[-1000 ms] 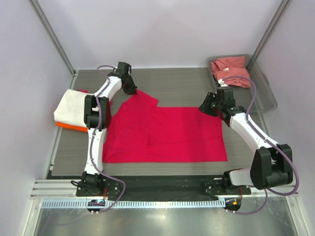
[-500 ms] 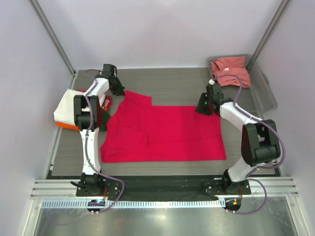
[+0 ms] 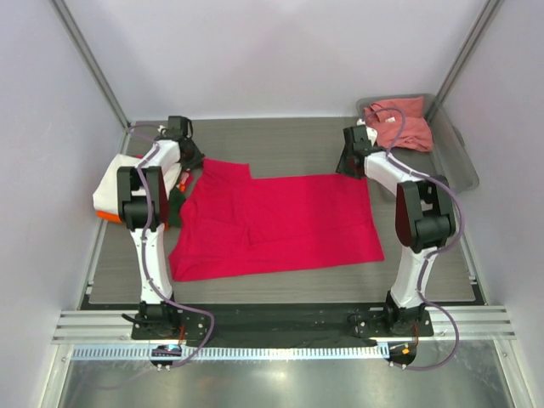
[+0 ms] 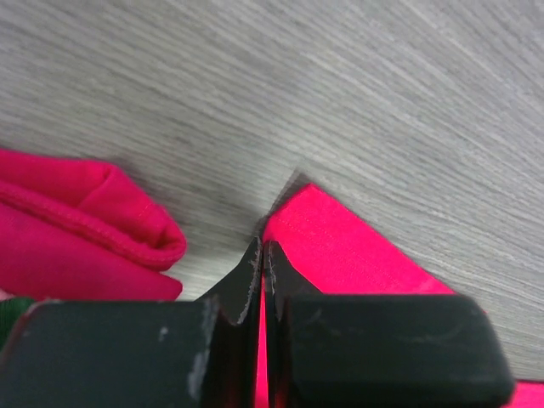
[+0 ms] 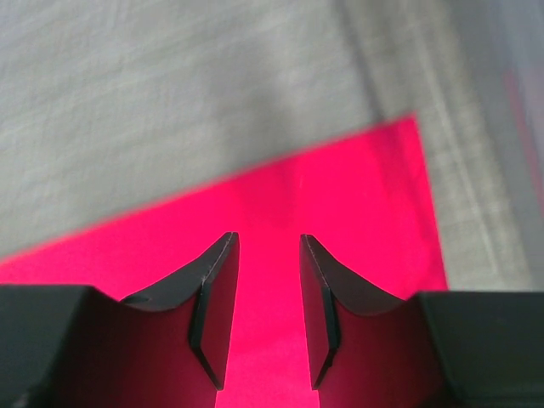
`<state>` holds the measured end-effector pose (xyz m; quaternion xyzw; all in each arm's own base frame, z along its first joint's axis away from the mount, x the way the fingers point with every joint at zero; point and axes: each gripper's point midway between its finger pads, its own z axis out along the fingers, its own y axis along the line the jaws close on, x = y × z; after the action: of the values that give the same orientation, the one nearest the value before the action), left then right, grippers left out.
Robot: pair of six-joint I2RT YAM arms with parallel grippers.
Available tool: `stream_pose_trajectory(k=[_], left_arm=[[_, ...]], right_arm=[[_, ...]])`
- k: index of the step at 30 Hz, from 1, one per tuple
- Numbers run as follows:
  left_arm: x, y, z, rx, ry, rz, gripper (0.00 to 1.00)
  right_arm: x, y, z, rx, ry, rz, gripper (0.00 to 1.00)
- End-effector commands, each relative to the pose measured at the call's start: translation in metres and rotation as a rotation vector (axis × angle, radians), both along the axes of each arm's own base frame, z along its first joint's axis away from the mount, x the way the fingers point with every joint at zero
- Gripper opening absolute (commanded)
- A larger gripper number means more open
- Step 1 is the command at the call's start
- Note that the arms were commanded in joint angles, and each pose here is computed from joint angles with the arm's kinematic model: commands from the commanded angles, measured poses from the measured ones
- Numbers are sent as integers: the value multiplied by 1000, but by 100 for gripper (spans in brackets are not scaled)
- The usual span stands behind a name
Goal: Fold and stack the t-shirts
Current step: Fold the tshirt
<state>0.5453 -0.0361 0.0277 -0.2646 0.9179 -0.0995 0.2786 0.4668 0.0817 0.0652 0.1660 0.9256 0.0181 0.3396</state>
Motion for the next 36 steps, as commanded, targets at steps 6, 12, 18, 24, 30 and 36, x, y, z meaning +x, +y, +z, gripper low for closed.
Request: stream_pose_trajectory(k=[6, 12, 18, 24, 30, 36], left_arm=[[21, 1, 34, -20, -129, -15, 0], [21, 2, 39, -11, -140, -16, 0], [22, 5, 48, 24, -159, -17, 0], [25, -10, 50, 35, -169, -59, 0], [26, -23, 56, 41, -181, -89, 0], [24, -30, 68, 46, -200, -102, 0]], right_arm=[[41, -45, -4, -149, -2, -137, 42], [31, -65, -16, -250, 33, -183, 42], [27, -77, -26, -319, 56, -215, 42], [29, -72, -43, -299, 91, -195, 42], [32, -61, -53, -268, 109, -165, 25], [35, -61, -32, -266, 68, -176, 1]])
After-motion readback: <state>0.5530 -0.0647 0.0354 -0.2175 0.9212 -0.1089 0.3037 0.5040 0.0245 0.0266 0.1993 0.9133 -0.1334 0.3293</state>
